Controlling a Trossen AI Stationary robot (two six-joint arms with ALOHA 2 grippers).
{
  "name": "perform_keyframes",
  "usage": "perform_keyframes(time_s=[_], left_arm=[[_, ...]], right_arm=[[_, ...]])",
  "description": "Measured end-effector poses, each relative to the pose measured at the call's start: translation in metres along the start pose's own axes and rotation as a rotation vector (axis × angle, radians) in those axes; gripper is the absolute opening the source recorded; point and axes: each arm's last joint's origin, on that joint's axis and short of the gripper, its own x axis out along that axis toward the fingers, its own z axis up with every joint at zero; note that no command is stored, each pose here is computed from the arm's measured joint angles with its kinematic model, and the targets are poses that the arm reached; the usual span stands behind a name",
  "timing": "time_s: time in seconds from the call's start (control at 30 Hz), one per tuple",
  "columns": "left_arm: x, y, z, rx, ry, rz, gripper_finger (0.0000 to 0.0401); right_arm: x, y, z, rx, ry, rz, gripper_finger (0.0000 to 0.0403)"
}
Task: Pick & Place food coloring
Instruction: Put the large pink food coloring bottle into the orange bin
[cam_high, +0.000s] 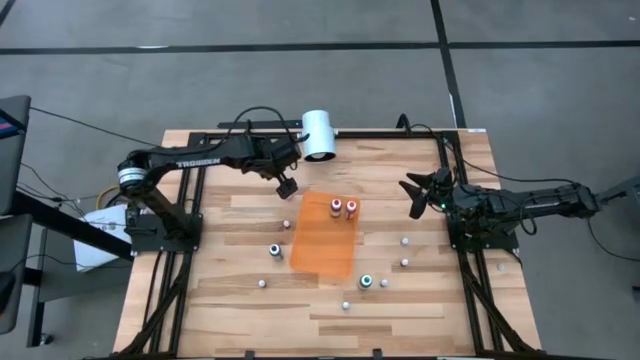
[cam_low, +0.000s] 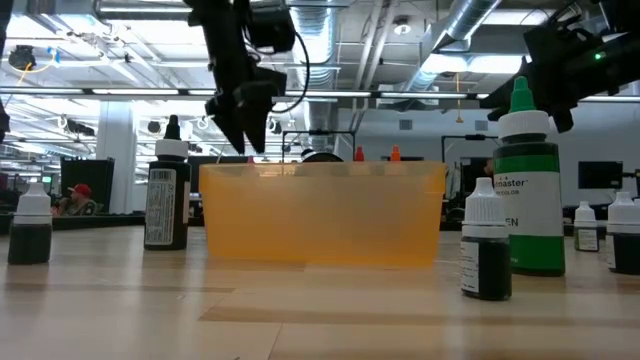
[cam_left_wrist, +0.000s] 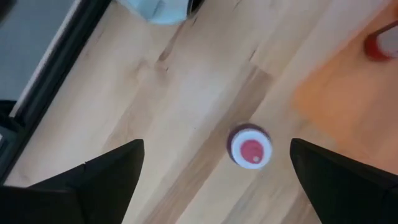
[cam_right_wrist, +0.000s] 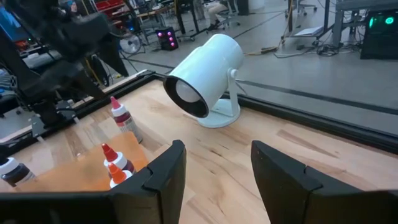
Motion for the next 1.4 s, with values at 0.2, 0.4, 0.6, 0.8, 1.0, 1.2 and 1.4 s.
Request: perform_keyframes(time_s=[0.2,0.4,0.6,0.8,1.0,1.2,1.4], left_arm=[[0.014,0.004,0.002,-0.016,0.031,0.010,0.0394],[0.023,0.003,-0.001,-0.056,0.032,-0.022,0.0394],[0.036,0.002,-0.012,-0.089,0.060,-0.016,0.0394],[0.040,0.000,-0.017,-0.087,0.076,-0.021,0.0394],[0.040,-0.001,-0.015,-0.084,0.049,-0.020,0.0394],[0.040,-0.003,-0.013,-0.104,0.030,-0.025,0.0394],[0.040,-0.003,-0.014,-0.124,0.041,-0.044,0.0384]], right_arm=[[0.000,0.000,0.000,0.001,0.000,0.005,0.0171],[0.000,0.001,0.001,0.004,-0.004,0.007,0.0169],[0.000,0.000,0.001,0.005,-0.005,0.004,0.0171],[0.000,0.000,0.001,0.006,-0.006,0.003,0.0170],[0.000,0.000,0.001,0.006,-0.006,0.003,0.0170],[0.000,0.000,0.001,0.006,-0.006,0.003,0.0171],[0.000,0.000,0.001,0.006,-0.006,0.003,0.0168]])
